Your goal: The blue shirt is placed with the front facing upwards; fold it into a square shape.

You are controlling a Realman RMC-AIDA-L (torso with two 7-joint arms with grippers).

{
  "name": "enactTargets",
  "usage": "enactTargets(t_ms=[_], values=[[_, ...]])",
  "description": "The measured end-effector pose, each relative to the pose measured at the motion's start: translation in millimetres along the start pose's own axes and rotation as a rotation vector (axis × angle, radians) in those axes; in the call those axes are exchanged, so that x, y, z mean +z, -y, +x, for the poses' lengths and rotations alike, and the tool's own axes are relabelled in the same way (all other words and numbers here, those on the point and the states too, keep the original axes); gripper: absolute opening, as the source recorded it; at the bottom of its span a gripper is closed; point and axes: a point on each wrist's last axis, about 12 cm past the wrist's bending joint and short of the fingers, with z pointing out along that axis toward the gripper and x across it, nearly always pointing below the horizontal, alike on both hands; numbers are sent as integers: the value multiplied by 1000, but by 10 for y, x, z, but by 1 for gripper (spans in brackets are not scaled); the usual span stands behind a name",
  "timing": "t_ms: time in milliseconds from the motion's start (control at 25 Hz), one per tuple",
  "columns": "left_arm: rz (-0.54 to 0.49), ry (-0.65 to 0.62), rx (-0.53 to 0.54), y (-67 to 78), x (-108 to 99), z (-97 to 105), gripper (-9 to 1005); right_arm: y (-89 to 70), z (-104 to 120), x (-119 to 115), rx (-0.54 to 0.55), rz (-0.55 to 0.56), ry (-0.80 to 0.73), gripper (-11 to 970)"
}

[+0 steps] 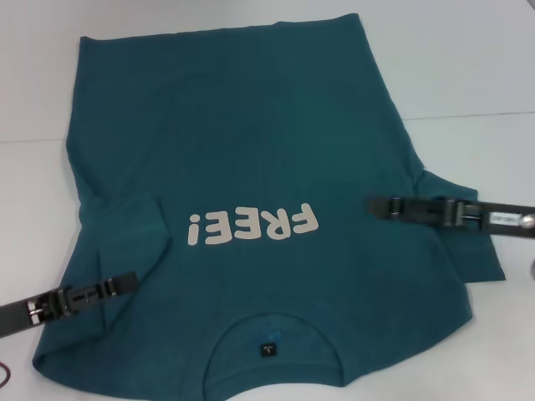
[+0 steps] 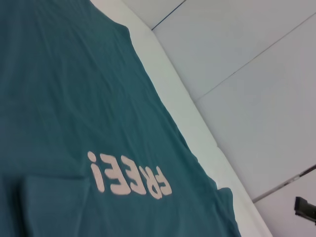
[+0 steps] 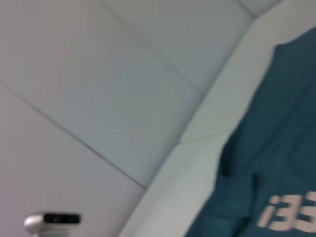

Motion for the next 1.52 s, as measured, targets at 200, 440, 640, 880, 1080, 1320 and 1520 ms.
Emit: enactTargets(t_ms=[200, 440, 640, 880, 1080, 1320, 1520], values=[[14, -3, -12, 9, -15, 52, 608, 88, -141, -419, 59, 93, 0, 928], [25, -4, -10, 27, 5, 43, 609, 140, -272, -907, 68, 185, 91, 929], [52, -4, -27, 52, 20, 64, 609, 167, -319, -1156, 130, 302, 117, 928], [65, -7, -45, 48, 35, 123, 609, 239, -356, -1240, 209, 431, 53, 906], [66, -5, -47, 47, 28, 129, 609, 237, -470, -1267, 226, 519, 10, 891], [87, -6, -41, 78, 71, 104, 608, 303, -568, -1191, 238, 591, 11, 893], [100, 0, -39, 101, 108, 88, 608, 406, -572, -1048, 250, 627, 15, 894]])
